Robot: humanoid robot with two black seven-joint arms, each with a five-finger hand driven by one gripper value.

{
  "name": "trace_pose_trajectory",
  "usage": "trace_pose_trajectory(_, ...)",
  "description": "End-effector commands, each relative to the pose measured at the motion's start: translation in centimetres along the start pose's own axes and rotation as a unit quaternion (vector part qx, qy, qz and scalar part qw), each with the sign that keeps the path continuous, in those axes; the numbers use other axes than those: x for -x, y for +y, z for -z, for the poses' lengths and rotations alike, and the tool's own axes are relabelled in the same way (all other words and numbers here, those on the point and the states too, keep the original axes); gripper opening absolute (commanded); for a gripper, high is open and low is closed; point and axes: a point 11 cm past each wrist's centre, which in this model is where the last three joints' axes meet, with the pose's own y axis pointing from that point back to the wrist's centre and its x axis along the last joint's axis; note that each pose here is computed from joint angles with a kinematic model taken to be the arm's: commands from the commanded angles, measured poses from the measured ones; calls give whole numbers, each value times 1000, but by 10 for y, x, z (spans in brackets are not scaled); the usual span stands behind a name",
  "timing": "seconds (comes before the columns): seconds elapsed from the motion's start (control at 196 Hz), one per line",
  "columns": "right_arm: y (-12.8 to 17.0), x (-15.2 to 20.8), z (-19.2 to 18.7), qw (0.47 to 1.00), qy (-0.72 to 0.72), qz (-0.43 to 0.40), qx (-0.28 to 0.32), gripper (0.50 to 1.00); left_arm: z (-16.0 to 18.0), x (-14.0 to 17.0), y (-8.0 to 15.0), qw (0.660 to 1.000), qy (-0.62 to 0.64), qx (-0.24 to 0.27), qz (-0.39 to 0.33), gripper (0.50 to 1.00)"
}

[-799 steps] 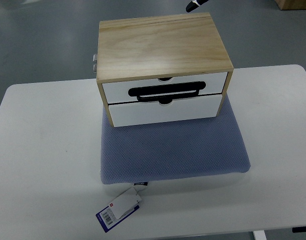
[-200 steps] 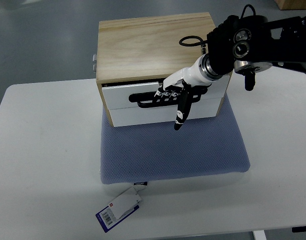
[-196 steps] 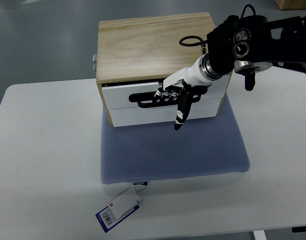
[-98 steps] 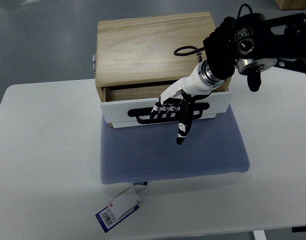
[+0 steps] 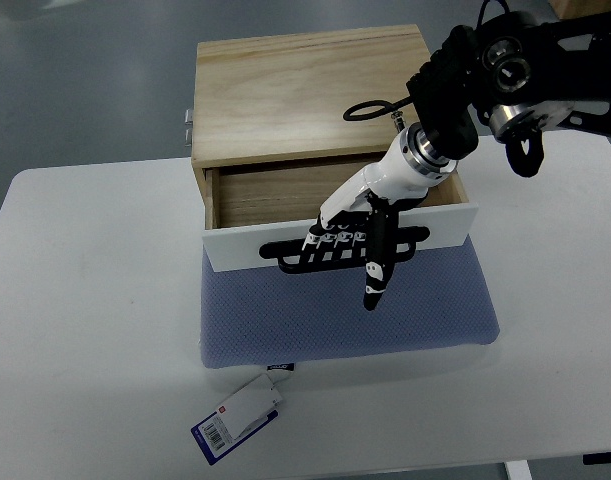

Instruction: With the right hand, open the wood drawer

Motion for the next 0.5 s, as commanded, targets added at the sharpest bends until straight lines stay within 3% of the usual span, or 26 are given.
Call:
trace_pose_trajectory(0.0,4,1,-1,1000,-3,-1,-2,944,0,0,0,1000,0,0,0,1000)
trace_pose_trajectory(0.496,19,-4,-2,1000,-5,-19,-7,944,0,1,0,1000,-2,0,1,1000)
